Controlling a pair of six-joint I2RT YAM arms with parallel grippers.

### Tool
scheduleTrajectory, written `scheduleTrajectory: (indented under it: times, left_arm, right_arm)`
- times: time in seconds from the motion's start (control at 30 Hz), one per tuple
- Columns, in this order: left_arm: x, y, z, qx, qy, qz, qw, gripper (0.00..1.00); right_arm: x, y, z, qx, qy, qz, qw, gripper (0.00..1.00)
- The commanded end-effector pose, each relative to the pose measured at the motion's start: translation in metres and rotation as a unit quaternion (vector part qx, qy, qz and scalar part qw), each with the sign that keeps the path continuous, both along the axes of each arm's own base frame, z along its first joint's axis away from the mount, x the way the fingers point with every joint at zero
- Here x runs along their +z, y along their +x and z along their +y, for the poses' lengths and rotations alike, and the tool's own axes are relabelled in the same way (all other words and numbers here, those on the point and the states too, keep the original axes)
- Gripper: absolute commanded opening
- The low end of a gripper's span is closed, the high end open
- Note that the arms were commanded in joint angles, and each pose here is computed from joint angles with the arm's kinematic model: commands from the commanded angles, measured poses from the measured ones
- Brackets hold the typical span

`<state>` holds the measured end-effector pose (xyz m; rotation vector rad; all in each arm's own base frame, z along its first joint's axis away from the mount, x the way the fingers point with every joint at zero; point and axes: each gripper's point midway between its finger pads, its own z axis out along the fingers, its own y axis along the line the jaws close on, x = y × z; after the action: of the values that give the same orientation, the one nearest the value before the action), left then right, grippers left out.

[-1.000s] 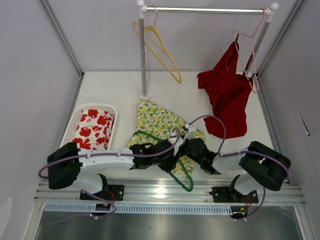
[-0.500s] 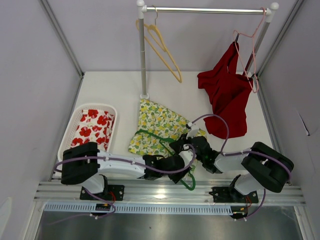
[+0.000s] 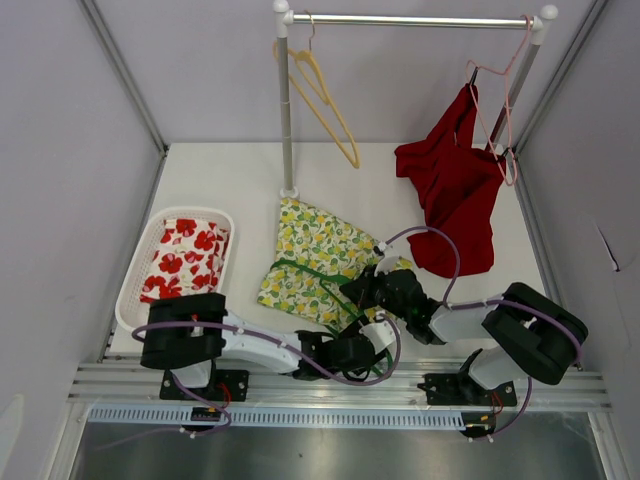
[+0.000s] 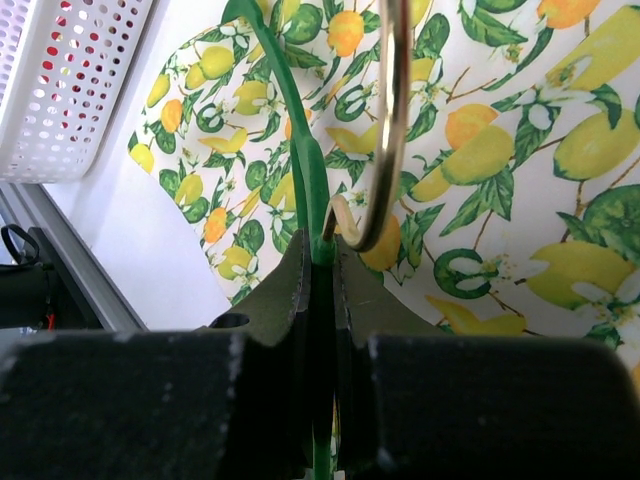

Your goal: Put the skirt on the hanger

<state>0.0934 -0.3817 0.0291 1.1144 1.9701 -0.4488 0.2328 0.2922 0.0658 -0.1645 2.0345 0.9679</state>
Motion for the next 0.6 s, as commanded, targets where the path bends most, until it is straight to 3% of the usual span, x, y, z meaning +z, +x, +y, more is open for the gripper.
scheduleTrajectory:
  times: [0.0, 0.37, 0.47, 0.57]
  left_arm:
    - [0.018, 0.012, -0.015, 0.015, -0.026, -0.050, 0.998, 0.58]
    - [-0.001, 0.014, -0.020, 0.011, 0.004, -0.076, 0.997, 0.56]
    - [-0.003, 0.014, -0.023, 0.013, 0.013, -0.082, 0.996, 0.45]
    - [-0.004, 0.014, -0.022, 0.017, 0.019, -0.086, 0.996, 0.19]
  right_arm:
    - [-0.061, -0.017, -0.035, -0.006, -0.104, 0.062, 0.993, 0.00]
    - [-0.059, -0.017, -0.031, 0.002, -0.100, 0.066, 0.993, 0.00]
    - [-0.059, -0.017, -0.032, 0.002, -0.100, 0.066, 0.993, 0.00]
    - [-0.058, -0.015, -0.033, -0.001, -0.101, 0.064, 0.993, 0.00]
